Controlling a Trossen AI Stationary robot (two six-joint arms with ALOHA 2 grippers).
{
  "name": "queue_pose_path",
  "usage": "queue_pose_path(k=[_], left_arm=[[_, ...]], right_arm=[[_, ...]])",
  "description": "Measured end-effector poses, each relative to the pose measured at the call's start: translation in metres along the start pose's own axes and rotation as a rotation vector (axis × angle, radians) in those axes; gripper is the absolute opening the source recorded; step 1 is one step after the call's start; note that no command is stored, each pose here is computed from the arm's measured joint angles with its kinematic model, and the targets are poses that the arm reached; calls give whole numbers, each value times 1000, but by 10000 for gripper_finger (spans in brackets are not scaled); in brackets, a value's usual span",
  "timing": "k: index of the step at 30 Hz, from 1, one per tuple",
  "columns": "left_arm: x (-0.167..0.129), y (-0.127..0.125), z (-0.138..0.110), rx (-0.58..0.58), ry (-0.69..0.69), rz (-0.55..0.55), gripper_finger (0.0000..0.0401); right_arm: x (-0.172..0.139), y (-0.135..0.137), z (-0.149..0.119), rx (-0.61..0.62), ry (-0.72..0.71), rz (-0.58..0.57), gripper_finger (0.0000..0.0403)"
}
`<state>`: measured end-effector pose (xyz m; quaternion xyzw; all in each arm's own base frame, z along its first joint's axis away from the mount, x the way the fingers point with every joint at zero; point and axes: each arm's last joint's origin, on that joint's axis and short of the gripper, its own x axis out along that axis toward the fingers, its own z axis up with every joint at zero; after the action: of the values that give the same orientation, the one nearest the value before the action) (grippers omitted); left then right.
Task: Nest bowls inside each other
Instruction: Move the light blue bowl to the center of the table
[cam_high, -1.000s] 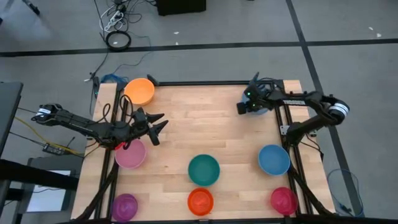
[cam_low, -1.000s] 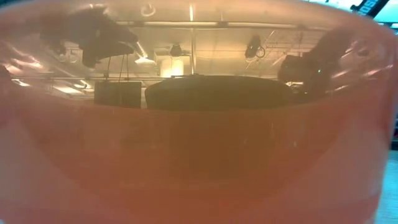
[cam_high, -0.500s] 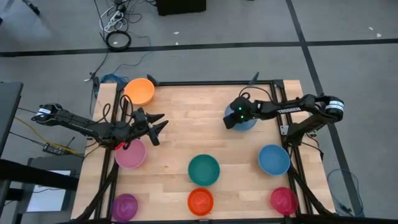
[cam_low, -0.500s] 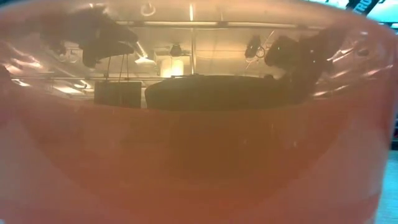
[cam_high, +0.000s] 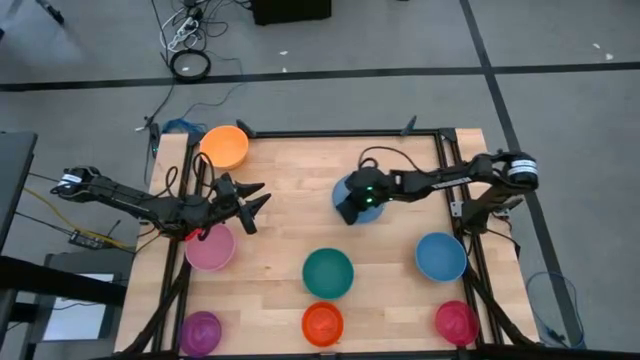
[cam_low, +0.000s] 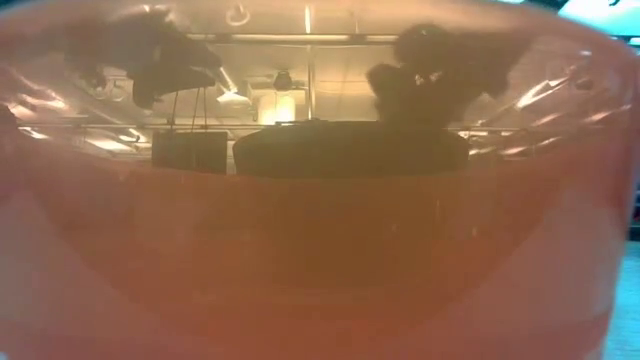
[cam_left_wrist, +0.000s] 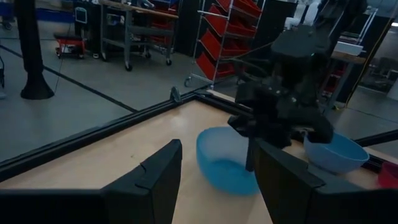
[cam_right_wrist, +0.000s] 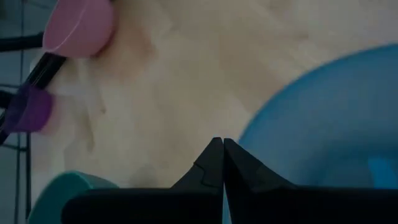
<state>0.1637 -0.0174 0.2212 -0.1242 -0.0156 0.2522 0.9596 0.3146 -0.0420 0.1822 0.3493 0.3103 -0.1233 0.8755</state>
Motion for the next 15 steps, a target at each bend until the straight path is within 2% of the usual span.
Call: queue_pose_path(k=[9,12,15], left_arm=[[0,0,-1,-9,6,2,202],[0,0,-1,-11,10,3,202],[0,0,-1,-10,12,4,202]], right_arm=[[51,36,21,-120,83,81,0],[51,52,32,-184,77,97,0],[40,61,42,-233,64,45,0]])
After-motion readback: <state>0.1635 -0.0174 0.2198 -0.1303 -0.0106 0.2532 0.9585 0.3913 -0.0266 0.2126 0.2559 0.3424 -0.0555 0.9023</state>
